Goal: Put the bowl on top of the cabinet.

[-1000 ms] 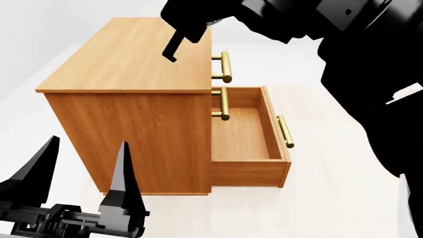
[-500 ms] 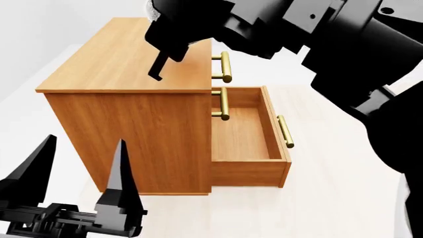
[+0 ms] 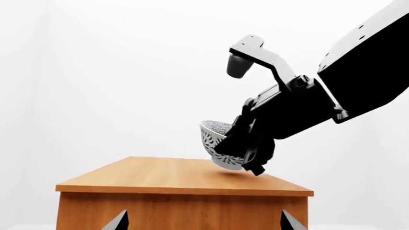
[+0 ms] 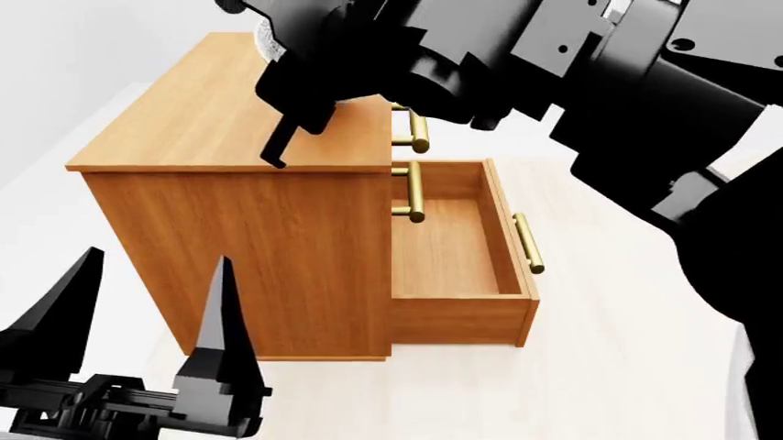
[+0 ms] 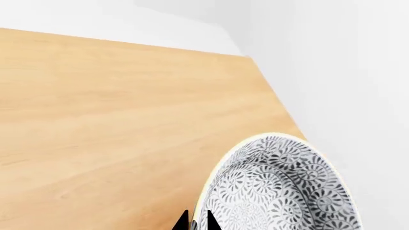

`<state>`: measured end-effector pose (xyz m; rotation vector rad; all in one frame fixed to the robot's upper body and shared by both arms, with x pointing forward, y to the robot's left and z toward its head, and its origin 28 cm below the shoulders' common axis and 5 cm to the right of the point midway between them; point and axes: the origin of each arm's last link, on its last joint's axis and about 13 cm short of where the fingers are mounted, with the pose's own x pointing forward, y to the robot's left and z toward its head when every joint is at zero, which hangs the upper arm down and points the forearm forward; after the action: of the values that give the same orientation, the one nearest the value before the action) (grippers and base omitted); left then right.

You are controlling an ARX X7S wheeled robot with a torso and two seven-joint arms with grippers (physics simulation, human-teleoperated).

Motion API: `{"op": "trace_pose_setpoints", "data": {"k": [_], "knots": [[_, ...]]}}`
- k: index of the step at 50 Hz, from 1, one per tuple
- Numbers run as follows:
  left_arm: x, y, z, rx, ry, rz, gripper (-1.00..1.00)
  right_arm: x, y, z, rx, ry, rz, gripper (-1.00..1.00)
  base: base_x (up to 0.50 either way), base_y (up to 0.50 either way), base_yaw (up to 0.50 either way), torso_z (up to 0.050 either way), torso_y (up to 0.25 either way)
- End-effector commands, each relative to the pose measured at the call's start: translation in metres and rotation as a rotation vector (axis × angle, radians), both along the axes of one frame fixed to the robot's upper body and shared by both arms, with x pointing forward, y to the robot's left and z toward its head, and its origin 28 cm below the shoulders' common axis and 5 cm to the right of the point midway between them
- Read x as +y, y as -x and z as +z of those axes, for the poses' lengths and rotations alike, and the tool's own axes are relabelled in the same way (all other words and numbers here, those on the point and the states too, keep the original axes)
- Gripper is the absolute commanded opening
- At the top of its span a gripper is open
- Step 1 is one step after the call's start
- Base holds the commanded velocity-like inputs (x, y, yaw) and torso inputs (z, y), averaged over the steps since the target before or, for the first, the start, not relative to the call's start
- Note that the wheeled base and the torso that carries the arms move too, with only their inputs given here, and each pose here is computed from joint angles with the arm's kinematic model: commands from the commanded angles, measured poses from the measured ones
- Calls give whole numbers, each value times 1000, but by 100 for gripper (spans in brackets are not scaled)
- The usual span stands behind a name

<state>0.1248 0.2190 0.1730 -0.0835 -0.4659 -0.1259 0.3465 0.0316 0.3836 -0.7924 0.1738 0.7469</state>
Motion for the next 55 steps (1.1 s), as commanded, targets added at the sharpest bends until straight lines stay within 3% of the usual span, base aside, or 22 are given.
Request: {"op": "trace_pose_setpoints", "data": {"k": [1, 20, 55], "knots": [[-1, 0, 0, 0, -1, -2, 100, 3, 3, 2, -19, -23, 12, -100, 0, 0, 0, 0, 0], [-1, 1, 0, 1, -2, -3, 100, 10, 13, 8, -25, -23, 40, -100, 0, 0, 0, 0, 1], [-2, 0, -1, 0, -2, -6, 100, 8, 9, 0, -20, -3, 24, -100, 0, 0, 0, 0, 0]]}}
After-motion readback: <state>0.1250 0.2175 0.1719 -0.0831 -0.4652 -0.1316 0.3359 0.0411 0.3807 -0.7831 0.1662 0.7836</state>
